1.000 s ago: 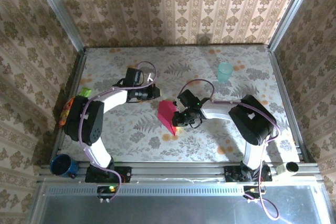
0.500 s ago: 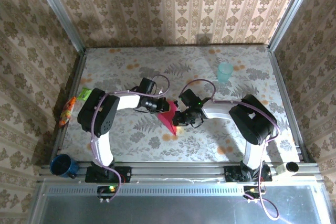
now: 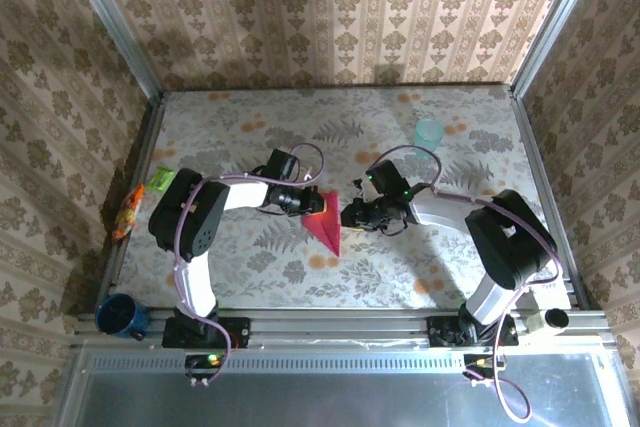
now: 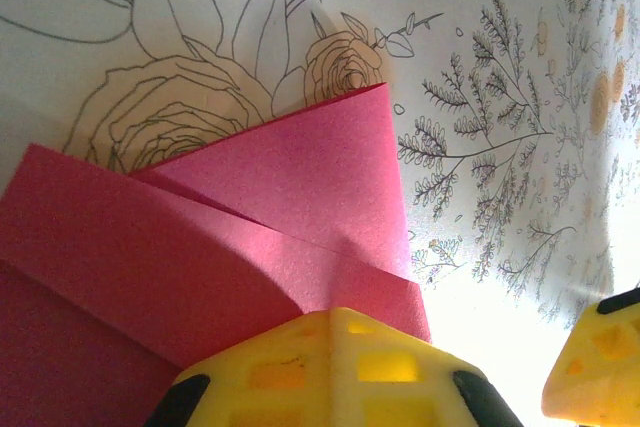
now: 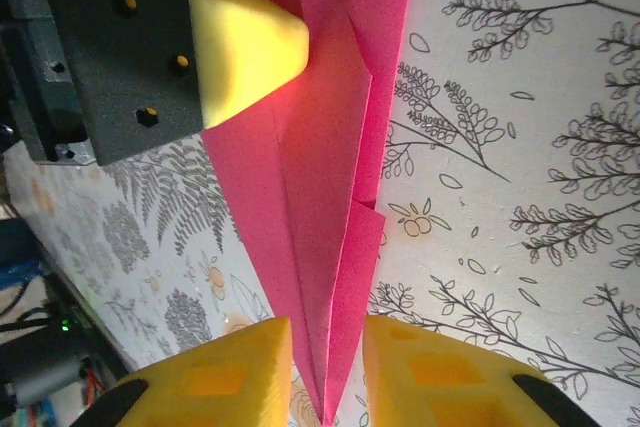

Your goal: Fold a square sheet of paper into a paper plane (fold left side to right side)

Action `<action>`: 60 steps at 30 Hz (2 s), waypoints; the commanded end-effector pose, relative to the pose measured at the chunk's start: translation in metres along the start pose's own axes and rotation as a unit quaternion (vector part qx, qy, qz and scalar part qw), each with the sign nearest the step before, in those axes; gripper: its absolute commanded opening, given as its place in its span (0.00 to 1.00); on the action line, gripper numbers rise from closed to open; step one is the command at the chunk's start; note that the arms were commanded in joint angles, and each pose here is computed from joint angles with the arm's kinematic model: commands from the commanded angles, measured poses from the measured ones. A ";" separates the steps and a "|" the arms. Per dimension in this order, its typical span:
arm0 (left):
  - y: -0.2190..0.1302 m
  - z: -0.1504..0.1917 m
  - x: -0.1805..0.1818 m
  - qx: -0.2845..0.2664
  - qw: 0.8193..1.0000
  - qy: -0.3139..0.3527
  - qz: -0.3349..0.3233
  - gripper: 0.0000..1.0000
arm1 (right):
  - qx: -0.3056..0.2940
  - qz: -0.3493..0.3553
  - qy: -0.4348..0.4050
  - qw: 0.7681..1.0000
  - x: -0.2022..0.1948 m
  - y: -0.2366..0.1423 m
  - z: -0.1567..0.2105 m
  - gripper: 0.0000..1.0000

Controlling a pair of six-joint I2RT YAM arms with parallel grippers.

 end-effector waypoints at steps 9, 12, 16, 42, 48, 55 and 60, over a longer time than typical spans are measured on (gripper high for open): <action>0.006 0.018 0.015 0.027 0.998 -0.031 -0.042 0.00 | 0.042 -0.066 0.017 0.997 0.004 0.026 0.007 0.37; 0.007 0.019 0.016 0.028 0.998 -0.033 -0.043 0.00 | 0.045 -0.062 0.018 0.997 0.003 0.033 0.007 0.37; 0.007 0.019 0.016 0.028 0.998 -0.035 -0.043 0.00 | 0.046 -0.061 0.019 0.997 0.002 0.038 0.004 0.36; 0.011 0.026 0.018 0.033 0.997 -0.047 -0.057 0.00 | 0.068 -0.065 0.020 0.995 0.004 0.064 -0.001 0.25; 0.010 0.027 0.017 0.032 0.997 -0.046 -0.059 0.00 | 0.078 -0.070 0.026 0.994 0.002 0.068 0.000 0.21; 0.011 0.029 0.018 0.034 0.996 -0.047 -0.061 0.00 | 0.082 -0.075 0.027 0.993 0.001 0.069 0.002 0.19; 0.010 0.029 0.018 0.036 0.996 -0.043 -0.064 0.00 | 0.077 -0.079 0.029 0.994 0.000 0.059 0.003 0.19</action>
Point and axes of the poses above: each hand's point on the last joint's axis, 136 mm out from that joint toward the fingers, its own y axis out along the fingers, its own x axis along the line the jaws close on, z = x × y, the point moved 9 cm from there along -y, back along the fingers, and after that the axes turned 6 degrees about y, right-handed, at the moved point
